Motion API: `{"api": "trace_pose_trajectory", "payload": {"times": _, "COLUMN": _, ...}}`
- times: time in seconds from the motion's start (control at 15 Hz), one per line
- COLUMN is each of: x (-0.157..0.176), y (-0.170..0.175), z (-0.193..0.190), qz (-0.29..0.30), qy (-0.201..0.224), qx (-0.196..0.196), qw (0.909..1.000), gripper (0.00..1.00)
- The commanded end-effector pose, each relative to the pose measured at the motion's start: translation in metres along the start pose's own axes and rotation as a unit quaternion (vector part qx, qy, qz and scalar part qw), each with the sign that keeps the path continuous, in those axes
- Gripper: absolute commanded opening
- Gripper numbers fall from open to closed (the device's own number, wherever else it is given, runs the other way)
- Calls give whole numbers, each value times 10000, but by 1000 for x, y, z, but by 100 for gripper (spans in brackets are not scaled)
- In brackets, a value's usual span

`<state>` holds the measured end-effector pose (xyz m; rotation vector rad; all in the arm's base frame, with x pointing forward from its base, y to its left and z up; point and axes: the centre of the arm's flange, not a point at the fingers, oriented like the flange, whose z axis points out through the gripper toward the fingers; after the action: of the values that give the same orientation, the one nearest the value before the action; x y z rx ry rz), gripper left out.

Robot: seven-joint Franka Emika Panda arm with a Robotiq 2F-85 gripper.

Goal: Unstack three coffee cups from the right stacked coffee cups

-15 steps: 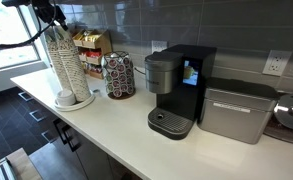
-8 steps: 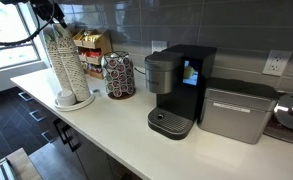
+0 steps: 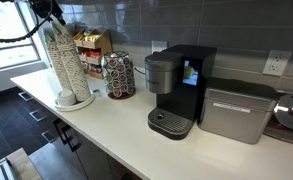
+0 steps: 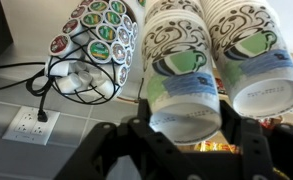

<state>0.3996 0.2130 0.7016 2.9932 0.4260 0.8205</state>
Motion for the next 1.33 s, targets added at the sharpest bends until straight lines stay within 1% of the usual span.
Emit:
{"api": "trace_pose_trajectory", "payload": {"times": 0.0, "x": -5, "y": 0, "z": -11, "qz": -44, "qy": -98, "qx": 35, "qw": 9999, "gripper": 42}}
{"api": "trace_pose_trajectory", "payload": {"times": 0.2, "x": -1, "y": -2, "z": -26, "qz": -67, "qy": -57, "qx": 29, "qw": 10000, "gripper": 42}}
{"api": "trace_pose_trajectory", "payload": {"times": 0.47, "x": 6, "y": -2, "z": -59, "qz": -114, "qy": 100, "qx": 80, "qw": 9999, "gripper": 42}}
{"api": "trace_pose_trajectory", "payload": {"times": 0.67, "x": 8, "y": 1, "z": -78, "qz": -97, "qy": 200, "qx": 48, "qw": 9997, "gripper": 42}}
{"api": "trace_pose_trajectory", "payload": {"times": 1.0, "x": 13, "y": 19, "z": -112, "qz": 116, "qy": 562, "qx": -22, "qw": 9983, "gripper": 42}}
{"api": "trace_pose_trajectory", "payload": {"times": 1.27, "x": 12, "y": 35, "z": -128, "qz": 309, "qy": 775, "qx": 3, "qw": 9965, "gripper": 42}}
